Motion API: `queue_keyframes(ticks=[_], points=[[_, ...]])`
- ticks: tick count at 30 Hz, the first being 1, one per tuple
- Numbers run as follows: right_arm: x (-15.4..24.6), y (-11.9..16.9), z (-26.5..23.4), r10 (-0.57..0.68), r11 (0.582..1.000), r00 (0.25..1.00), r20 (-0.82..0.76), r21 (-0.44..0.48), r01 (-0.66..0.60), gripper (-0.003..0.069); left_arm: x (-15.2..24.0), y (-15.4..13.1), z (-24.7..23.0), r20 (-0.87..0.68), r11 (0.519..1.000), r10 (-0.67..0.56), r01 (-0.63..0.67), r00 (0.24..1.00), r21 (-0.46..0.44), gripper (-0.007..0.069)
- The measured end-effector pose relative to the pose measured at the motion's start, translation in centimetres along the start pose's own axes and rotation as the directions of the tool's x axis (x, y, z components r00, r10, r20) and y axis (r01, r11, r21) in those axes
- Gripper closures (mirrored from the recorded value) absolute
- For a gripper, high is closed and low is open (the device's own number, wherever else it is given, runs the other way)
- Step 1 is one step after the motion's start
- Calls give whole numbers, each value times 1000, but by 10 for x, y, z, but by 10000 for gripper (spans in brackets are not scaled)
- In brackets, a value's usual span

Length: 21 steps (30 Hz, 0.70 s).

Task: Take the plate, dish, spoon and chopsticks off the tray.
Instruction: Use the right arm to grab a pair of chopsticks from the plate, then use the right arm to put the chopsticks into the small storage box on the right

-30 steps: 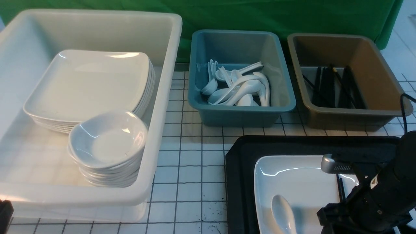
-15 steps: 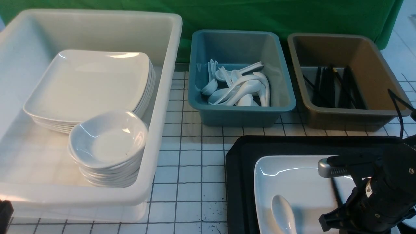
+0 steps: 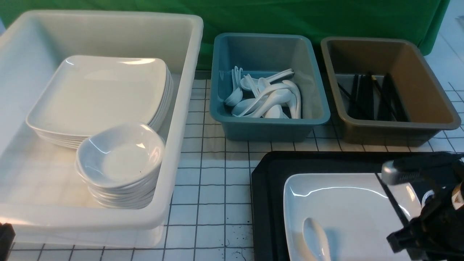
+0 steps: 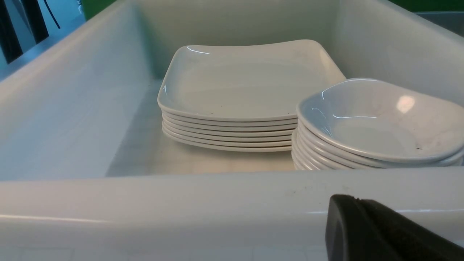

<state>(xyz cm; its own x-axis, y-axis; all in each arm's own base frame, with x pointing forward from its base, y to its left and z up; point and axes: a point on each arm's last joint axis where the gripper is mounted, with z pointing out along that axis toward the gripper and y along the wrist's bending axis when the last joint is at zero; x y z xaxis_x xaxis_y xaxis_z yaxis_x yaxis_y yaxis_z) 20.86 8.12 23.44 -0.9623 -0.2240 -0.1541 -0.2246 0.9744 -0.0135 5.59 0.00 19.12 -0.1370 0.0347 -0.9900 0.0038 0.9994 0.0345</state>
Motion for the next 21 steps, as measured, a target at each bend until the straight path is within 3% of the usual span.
queue_keyframes(ticks=[5,10,14,15,16,21], points=[[-33,-9,-75,11,1000,958,285,-24,-4,496,0,0,0,0,1000,0,0,1000,0,603],[-76,-35,-110,93,995,875,475,-25,-92,496,0,0,0,0,1000,0,0,1000,0,603],[-122,-57,-106,133,989,756,641,-33,-146,496,0,0,0,0,1000,0,0,1000,0,603],[-143,-66,-97,137,987,696,705,-37,-157,496,0,0,0,0,1000,0,0,1000,0,603],[-143,-66,-97,139,987,695,706,-37,-159,496,0,0,0,0,1000,0,0,1000,0,603],[-197,-87,-52,117,986,533,838,-33,-164,496,0,0,0,0,1000,0,0,1000,0,603]])
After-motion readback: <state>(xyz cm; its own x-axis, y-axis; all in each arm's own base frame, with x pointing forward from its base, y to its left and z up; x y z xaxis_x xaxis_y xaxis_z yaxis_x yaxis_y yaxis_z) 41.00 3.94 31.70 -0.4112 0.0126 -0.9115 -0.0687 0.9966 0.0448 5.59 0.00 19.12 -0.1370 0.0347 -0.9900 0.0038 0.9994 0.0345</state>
